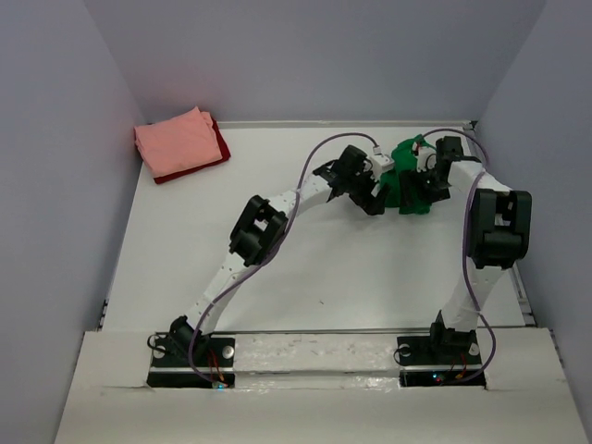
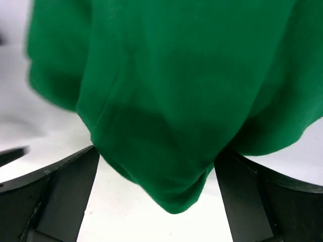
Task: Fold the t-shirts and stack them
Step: Flatten out the tshirt
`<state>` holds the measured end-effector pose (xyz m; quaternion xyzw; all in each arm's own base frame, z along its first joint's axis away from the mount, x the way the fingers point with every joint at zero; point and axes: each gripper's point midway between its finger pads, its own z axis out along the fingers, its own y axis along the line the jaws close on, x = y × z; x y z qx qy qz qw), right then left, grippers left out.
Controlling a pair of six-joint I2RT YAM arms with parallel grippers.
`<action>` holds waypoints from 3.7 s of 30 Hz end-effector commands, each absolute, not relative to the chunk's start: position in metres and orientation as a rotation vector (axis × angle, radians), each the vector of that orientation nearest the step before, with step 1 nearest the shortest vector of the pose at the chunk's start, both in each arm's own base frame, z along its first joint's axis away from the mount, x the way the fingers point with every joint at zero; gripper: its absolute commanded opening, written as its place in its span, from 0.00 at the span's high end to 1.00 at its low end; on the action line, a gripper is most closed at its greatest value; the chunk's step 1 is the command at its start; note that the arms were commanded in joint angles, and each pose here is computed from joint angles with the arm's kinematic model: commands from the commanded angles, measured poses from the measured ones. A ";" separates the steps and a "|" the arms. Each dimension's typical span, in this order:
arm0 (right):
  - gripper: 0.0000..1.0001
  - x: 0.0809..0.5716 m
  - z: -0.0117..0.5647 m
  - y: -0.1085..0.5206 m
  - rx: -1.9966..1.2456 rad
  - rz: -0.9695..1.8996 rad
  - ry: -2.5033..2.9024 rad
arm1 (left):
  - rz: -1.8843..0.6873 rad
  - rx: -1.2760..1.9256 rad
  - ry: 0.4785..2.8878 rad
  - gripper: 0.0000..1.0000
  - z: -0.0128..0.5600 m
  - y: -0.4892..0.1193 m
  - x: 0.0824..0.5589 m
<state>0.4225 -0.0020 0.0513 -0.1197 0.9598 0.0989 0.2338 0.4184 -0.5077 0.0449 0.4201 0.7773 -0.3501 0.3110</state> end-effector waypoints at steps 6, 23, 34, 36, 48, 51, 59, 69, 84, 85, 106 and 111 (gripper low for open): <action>0.00 0.458 0.047 -0.005 -0.280 0.261 2.614 | -0.868 1.004 1.841 0.01 0.184 -0.470 0.438; 0.00 0.402 0.025 0.099 -0.556 0.734 2.742 | -0.753 0.984 1.868 0.01 0.187 -0.425 0.432; 0.00 0.326 0.026 0.137 -0.718 0.839 2.810 | -0.752 0.970 1.861 0.01 0.192 -0.422 0.439; 0.00 0.319 0.029 0.139 -0.738 0.841 2.815 | -0.751 0.971 1.860 0.01 0.192 -0.422 0.440; 0.00 0.393 0.158 0.138 -0.760 0.624 2.472 | -0.703 0.950 1.802 0.01 0.228 -0.412 0.446; 0.00 0.404 0.173 0.133 -0.751 0.586 2.439 | -0.673 0.909 1.805 0.01 0.239 -0.392 0.453; 0.00 0.422 0.155 0.103 -0.682 0.461 2.472 | -0.596 0.826 1.946 0.01 0.204 -0.306 0.465; 0.00 0.466 0.090 0.047 -0.547 0.167 2.577 | -0.593 0.782 1.977 0.01 0.189 -0.263 0.446; 0.00 0.453 0.037 0.060 -0.634 0.296 2.669 | -0.559 0.729 1.950 0.01 0.205 -0.232 0.444; 0.00 0.443 0.030 0.068 -0.669 0.323 2.687 | -0.563 0.721 1.949 0.01 0.206 -0.228 0.446; 0.00 0.323 0.061 0.176 -1.123 0.598 2.653 | -0.579 0.664 1.940 0.01 0.216 -0.207 0.457; 0.00 0.343 0.089 0.178 -1.102 0.530 2.577 | -0.584 0.668 1.929 0.01 0.220 -0.208 0.458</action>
